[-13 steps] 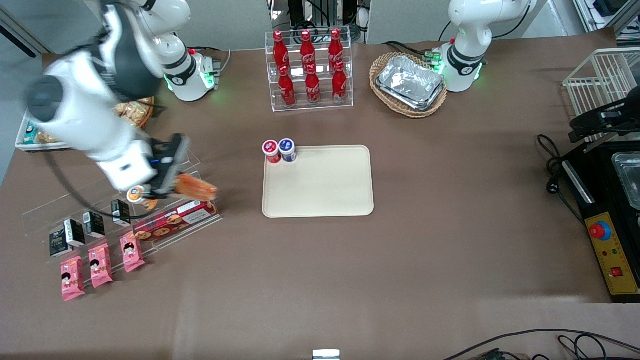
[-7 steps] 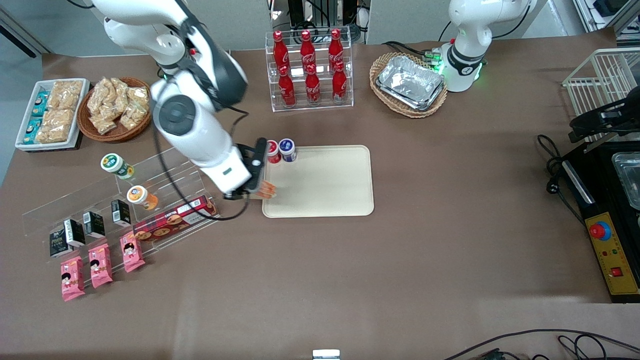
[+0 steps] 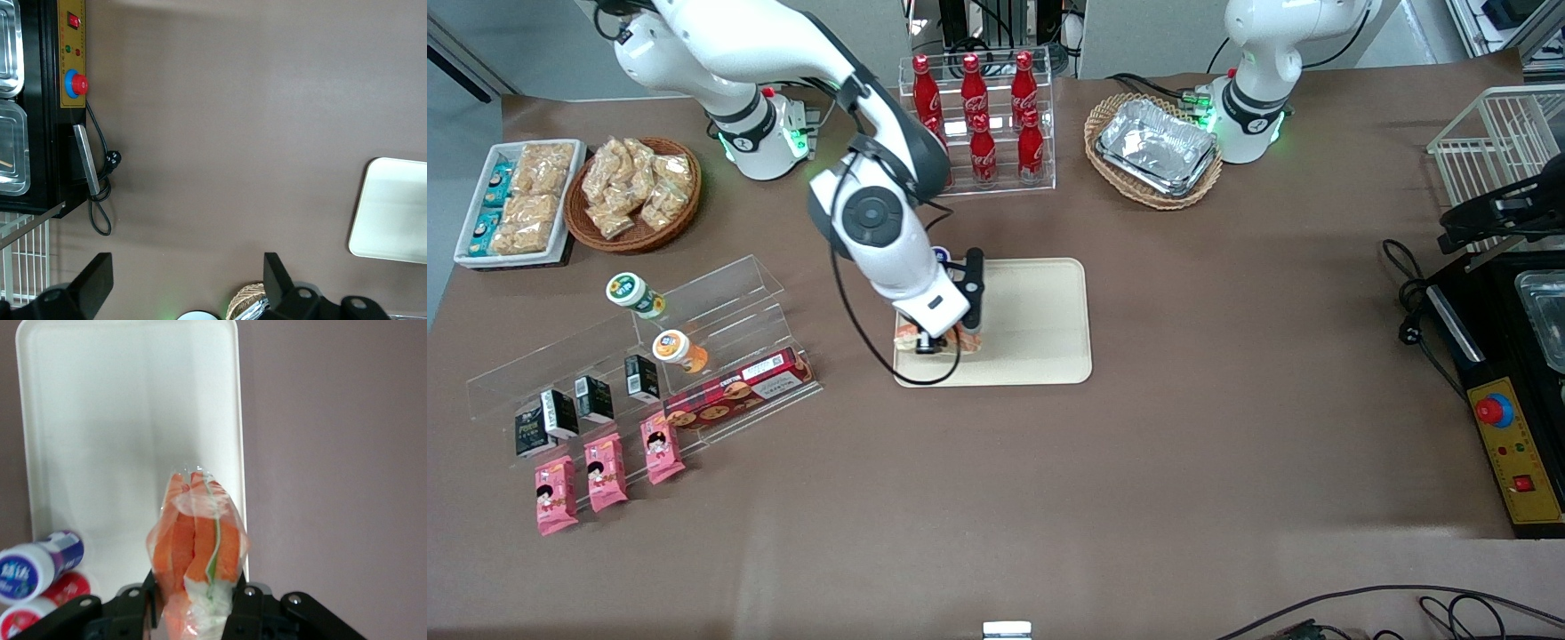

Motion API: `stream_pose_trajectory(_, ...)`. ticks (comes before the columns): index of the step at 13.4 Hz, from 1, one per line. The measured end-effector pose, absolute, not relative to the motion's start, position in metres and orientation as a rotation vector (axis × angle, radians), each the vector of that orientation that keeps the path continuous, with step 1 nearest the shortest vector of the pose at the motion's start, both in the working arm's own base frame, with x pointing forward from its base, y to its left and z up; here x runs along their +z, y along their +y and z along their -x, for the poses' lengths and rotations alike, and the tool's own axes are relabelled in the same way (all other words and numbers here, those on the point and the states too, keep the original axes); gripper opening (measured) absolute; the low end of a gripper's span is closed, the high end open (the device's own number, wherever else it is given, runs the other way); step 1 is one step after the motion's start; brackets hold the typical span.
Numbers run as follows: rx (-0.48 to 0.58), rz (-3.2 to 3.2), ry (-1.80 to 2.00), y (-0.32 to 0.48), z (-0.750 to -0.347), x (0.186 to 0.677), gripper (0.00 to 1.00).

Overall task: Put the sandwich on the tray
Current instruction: 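Carry the held sandwich over the beige tray with the right gripper, then lower the sandwich onto the tray and open the right gripper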

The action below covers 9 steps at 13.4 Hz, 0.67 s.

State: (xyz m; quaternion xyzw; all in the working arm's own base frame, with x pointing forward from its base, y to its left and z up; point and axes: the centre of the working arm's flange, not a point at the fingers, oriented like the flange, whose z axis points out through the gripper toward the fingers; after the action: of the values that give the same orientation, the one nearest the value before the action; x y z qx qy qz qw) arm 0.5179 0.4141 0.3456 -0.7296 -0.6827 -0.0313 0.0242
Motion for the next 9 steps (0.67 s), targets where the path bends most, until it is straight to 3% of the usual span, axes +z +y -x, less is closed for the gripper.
stream_pose_trajectory(9,-0.102,2.274,-2.118,0.449,-0.511,0.267,0.43)
